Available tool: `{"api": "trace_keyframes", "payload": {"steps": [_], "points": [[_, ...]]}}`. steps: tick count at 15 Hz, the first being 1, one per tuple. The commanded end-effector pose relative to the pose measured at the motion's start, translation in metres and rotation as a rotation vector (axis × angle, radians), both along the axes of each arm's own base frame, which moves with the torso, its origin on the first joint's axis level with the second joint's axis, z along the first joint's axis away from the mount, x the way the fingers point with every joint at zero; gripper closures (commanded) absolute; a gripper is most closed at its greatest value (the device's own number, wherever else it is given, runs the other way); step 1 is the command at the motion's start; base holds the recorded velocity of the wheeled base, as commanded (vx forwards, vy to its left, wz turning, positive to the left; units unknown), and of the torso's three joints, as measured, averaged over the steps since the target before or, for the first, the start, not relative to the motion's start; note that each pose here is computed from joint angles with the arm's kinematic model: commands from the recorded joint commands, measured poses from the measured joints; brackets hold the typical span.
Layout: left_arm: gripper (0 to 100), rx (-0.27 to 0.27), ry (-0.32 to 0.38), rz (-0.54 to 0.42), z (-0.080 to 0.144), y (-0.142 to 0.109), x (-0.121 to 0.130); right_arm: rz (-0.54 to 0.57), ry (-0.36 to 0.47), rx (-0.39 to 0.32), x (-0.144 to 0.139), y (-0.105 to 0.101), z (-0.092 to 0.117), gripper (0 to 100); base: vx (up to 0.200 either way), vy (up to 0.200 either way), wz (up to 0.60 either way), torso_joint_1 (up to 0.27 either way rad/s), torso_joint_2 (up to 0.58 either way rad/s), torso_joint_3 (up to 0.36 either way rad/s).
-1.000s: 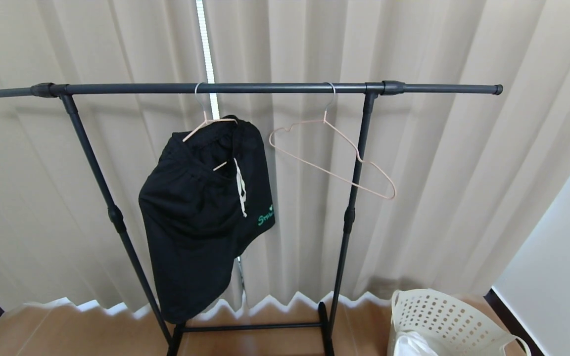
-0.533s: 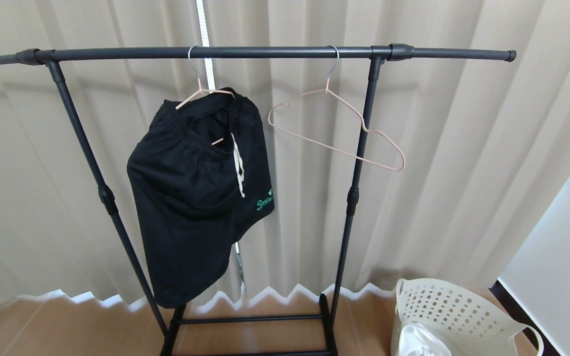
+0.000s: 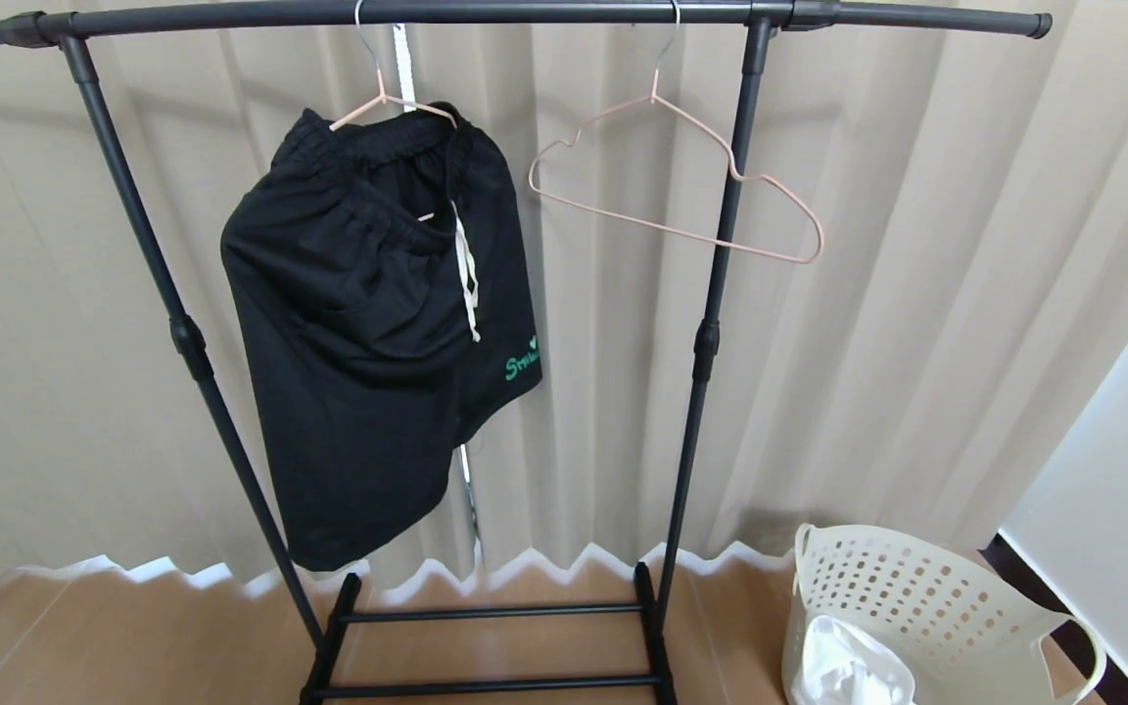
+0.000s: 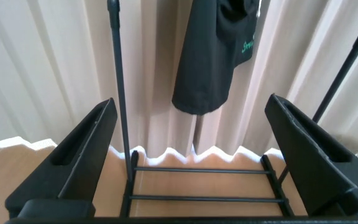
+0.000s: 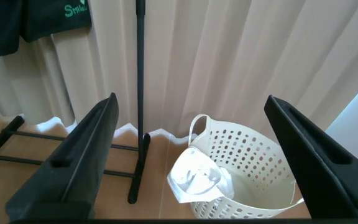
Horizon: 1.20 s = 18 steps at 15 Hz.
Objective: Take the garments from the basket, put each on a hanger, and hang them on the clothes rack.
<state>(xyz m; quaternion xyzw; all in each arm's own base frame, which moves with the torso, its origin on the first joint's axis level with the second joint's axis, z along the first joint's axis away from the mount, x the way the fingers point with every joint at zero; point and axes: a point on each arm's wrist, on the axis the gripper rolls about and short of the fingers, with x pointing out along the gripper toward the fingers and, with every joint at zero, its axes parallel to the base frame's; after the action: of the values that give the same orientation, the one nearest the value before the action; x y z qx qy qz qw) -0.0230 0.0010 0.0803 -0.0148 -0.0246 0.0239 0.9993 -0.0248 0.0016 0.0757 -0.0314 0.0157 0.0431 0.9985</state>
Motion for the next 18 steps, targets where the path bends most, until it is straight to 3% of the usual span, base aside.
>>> {"api": "trace_keyframes", "payload": {"steps": [1,6,10,18], "points": [[0,-0.001,0.001,0.001,0.0001,0.0,0.0001,0.001,0.001,0.0,0.0001,0.0,0.0001,0,0.0,0.0,0.0,-0.105,0.47,0.359],[0,-0.001,0.001,0.001,0.0001,0.0,0.0001,0.001,0.001,0.0,0.0001,0.0,0.0001,0,0.0,0.0,0.0,-0.07,0.45,0.372],[0,-0.001,0.001,0.001,0.0001,0.0,0.0001,0.001,0.001,0.0,0.0001,0.0,0.0001,0,0.0,0.0,0.0,-0.013,0.11,0.103],[0,-0.001,0.001,0.001,0.0001,0.0,0.0001,0.001,0.001,0.0,0.0001,0.0,0.0001,0,0.0,0.0,-0.6,0.0,0.05,0.05]]}}
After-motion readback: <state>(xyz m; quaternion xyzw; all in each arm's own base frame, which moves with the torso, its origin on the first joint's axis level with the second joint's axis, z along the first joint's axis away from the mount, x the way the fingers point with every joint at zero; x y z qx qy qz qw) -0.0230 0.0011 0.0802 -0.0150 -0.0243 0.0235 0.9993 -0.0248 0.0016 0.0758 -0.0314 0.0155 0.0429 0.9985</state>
